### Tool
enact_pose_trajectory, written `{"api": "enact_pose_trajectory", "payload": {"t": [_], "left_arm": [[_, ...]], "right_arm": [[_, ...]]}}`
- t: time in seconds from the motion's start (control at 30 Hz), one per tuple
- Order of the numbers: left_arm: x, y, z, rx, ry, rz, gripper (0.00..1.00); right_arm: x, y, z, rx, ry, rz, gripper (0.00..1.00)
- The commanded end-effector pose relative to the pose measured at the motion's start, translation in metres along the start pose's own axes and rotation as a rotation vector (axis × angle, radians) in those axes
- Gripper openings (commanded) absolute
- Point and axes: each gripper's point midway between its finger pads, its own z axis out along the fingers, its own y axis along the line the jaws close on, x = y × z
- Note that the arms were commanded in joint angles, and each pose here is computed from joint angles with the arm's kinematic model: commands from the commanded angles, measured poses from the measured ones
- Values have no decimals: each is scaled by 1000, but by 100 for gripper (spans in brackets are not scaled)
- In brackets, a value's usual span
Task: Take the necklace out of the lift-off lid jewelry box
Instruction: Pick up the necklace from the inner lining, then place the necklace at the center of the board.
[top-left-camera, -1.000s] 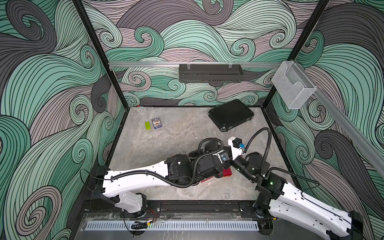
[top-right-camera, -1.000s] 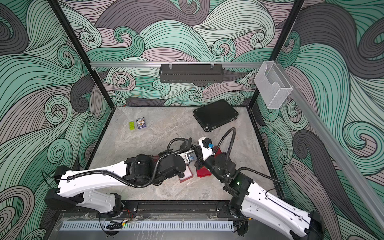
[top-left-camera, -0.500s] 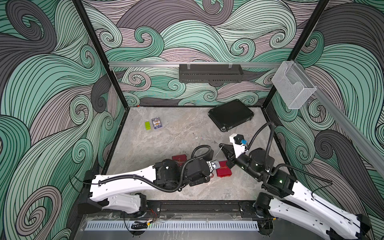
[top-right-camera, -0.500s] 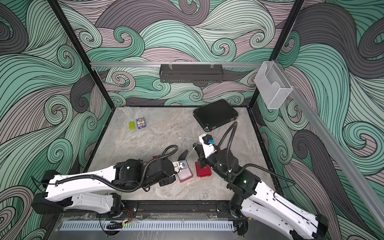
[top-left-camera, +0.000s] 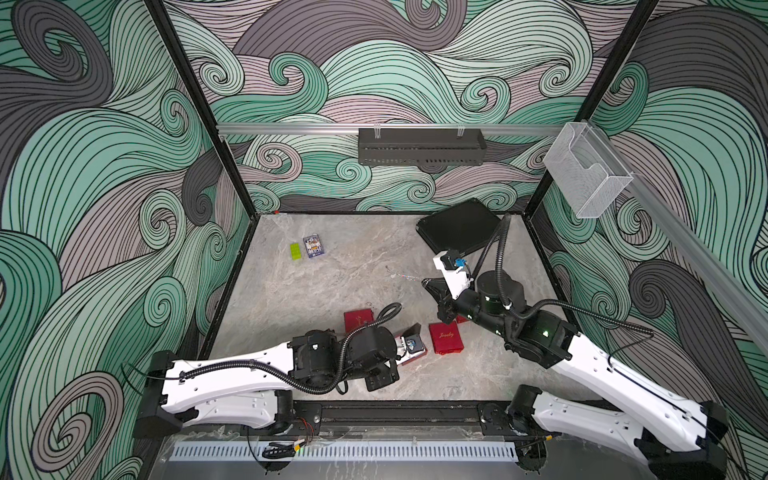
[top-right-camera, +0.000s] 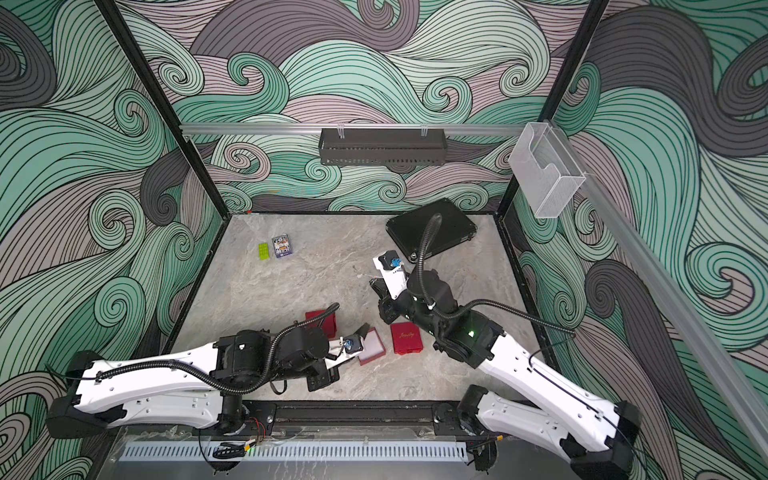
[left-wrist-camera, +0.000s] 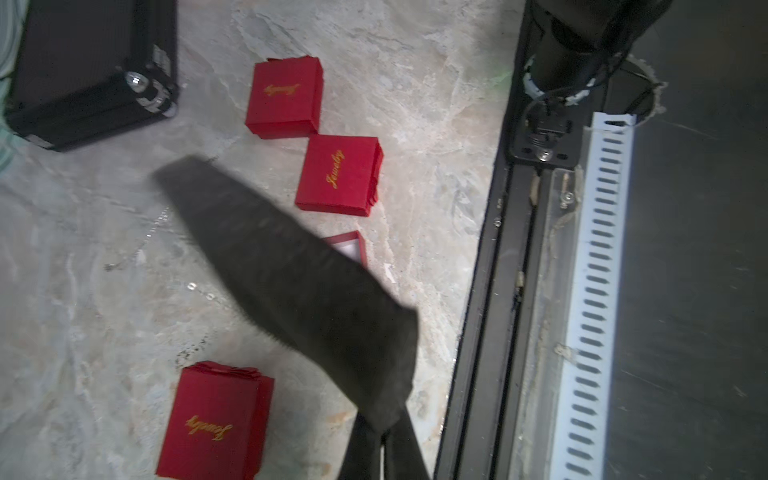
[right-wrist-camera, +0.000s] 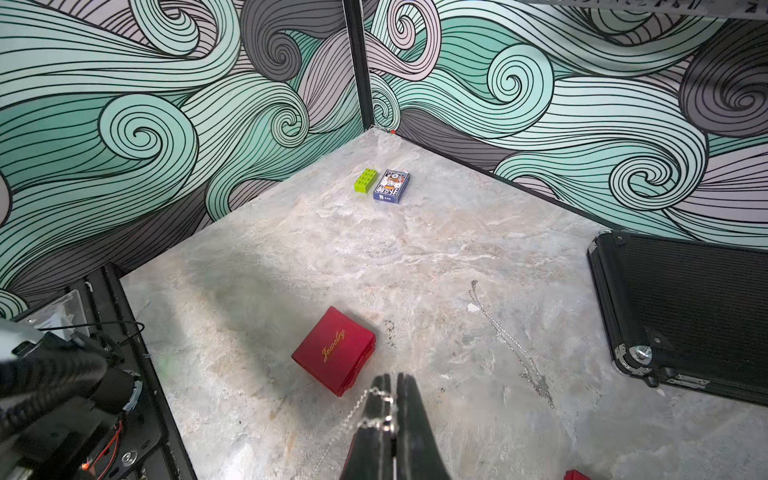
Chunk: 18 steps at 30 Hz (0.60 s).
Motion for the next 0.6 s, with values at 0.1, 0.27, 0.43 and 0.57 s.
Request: {"api": "enact_pose_trajectory", "payload": {"t": [0.1,0.27,0.43,0.57], "left_arm": [[5,-23,1,136,-17,-57,0],[14,-16,2,91,-6,-107,0],[15,22,-8,-120,-61,-214,0],[17,56,-29,-305,-147,-296,0]], "right_arm": [[-19,-4,15,-40,11,53,0],[0,-7,45,-67,117,87,0],[34,-7,79,-97,235,122,0],[60,-6,110,-120,314,149,0]]}}
